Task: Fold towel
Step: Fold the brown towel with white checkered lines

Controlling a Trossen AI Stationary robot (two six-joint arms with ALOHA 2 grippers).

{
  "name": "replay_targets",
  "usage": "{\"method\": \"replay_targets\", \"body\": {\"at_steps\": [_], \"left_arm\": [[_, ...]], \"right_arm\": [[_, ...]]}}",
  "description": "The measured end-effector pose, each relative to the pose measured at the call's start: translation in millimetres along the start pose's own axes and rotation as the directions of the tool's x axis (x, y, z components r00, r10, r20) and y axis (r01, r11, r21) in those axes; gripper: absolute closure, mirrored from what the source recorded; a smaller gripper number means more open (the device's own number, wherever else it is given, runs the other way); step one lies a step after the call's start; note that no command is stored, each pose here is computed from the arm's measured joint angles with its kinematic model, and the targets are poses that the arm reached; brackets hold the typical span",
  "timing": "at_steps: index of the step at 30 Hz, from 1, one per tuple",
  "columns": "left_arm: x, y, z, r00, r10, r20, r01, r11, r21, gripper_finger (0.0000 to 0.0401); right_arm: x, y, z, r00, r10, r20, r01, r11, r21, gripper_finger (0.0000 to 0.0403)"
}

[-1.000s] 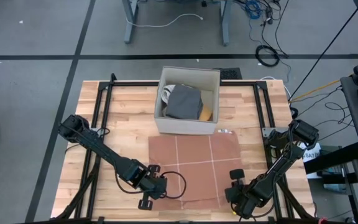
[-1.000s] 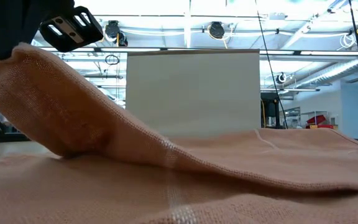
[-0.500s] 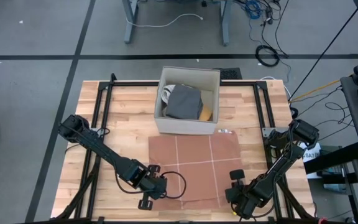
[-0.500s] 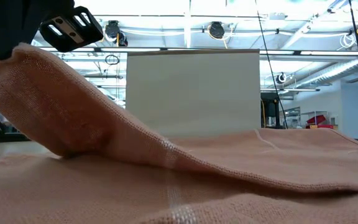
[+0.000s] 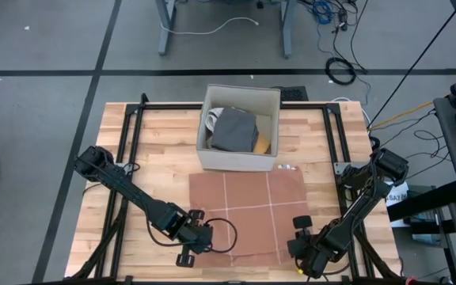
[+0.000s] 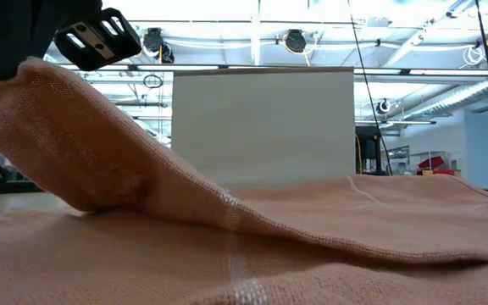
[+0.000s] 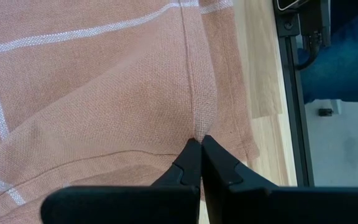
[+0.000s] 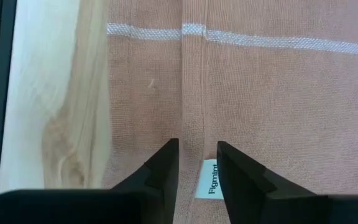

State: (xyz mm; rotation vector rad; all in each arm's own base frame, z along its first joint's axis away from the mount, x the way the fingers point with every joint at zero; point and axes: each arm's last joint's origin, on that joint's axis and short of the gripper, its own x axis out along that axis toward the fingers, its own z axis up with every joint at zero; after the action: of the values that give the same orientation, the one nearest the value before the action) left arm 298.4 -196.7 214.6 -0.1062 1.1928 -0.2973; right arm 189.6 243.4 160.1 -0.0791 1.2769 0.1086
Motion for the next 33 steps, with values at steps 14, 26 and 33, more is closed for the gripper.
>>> {"method": "replay_targets", "body": {"at_steps": [14,26,33], "left_arm": [[0.0,0.0,0.1,1.000,0.000,0.001,0.000,1.000,0.000,0.0401],[0.0,-0.9,2.0,1.000,-0.009,0.021,0.009,1.000,0.005,0.0401],[0.0,-0.9,2.0,1.000,-0.009,0.021,0.009,1.000,0.004,0.0401]], "right_arm": [[4.6,2.5,1.3,1.000,0.006,0.012,-0.006,1.000,-0.013,0.0304],[10.0,-0.7,-3.5,1.000,-0.009,-0.003,0.009,1.000,-0.007,0.0348],[10.0,-0.8,-3.7,1.000,-0.009,-0.004,0.009,1.000,-0.009,0.0362]]}}
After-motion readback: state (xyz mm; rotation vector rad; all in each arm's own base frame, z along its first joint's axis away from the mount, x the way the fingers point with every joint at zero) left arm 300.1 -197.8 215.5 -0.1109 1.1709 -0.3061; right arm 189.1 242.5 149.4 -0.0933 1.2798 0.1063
